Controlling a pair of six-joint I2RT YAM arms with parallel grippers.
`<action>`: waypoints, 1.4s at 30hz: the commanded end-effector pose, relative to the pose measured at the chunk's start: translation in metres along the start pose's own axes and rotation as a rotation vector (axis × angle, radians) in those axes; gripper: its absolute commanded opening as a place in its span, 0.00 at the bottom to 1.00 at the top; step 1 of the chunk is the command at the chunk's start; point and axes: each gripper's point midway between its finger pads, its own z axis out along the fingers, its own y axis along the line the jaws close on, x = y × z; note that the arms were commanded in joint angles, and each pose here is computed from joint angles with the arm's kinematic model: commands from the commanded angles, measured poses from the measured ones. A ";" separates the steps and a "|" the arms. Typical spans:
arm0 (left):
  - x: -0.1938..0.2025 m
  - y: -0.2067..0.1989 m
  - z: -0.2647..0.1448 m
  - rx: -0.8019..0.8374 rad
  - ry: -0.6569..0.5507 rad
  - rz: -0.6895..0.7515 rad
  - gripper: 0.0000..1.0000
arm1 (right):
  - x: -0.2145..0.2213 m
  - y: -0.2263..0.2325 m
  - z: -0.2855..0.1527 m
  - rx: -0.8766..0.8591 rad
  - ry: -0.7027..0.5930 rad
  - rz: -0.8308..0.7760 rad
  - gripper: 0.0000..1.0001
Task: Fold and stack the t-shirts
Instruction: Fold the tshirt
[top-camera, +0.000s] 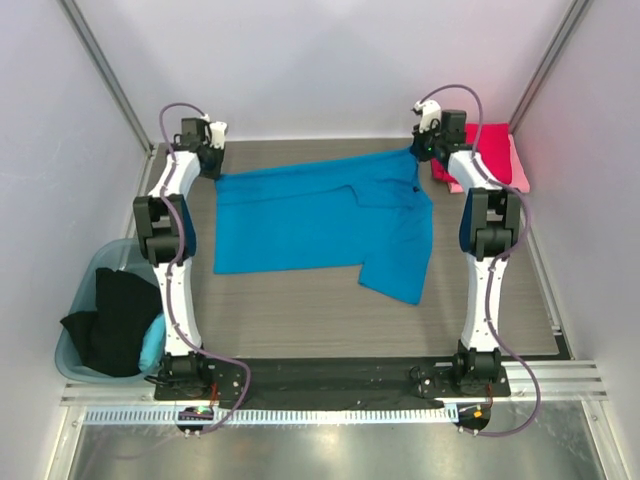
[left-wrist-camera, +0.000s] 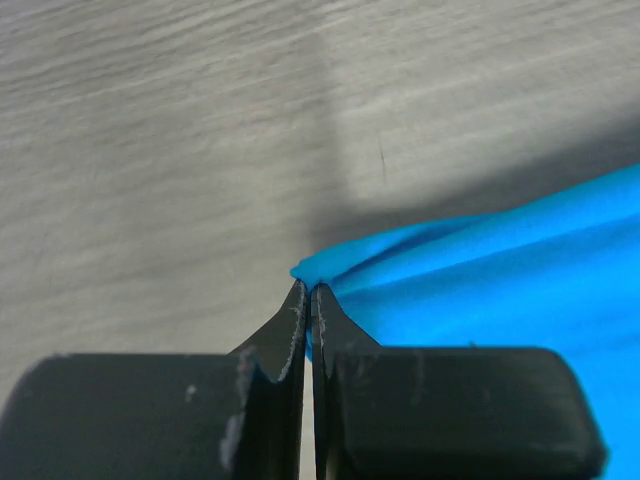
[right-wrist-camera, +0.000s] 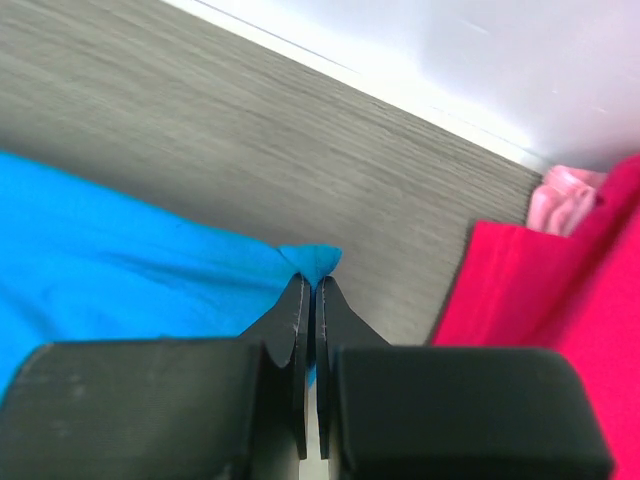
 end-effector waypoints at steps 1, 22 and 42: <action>-0.036 0.014 0.007 -0.080 -0.100 0.023 0.00 | -0.027 -0.019 0.012 0.064 -0.083 -0.004 0.01; -0.163 0.017 -0.052 -0.482 -0.482 -0.043 0.65 | -0.145 -0.052 -0.008 0.333 -0.382 -0.053 0.67; 0.101 -0.124 -0.109 0.239 0.244 0.130 0.30 | 0.065 0.126 -0.169 -0.314 0.285 -0.031 0.61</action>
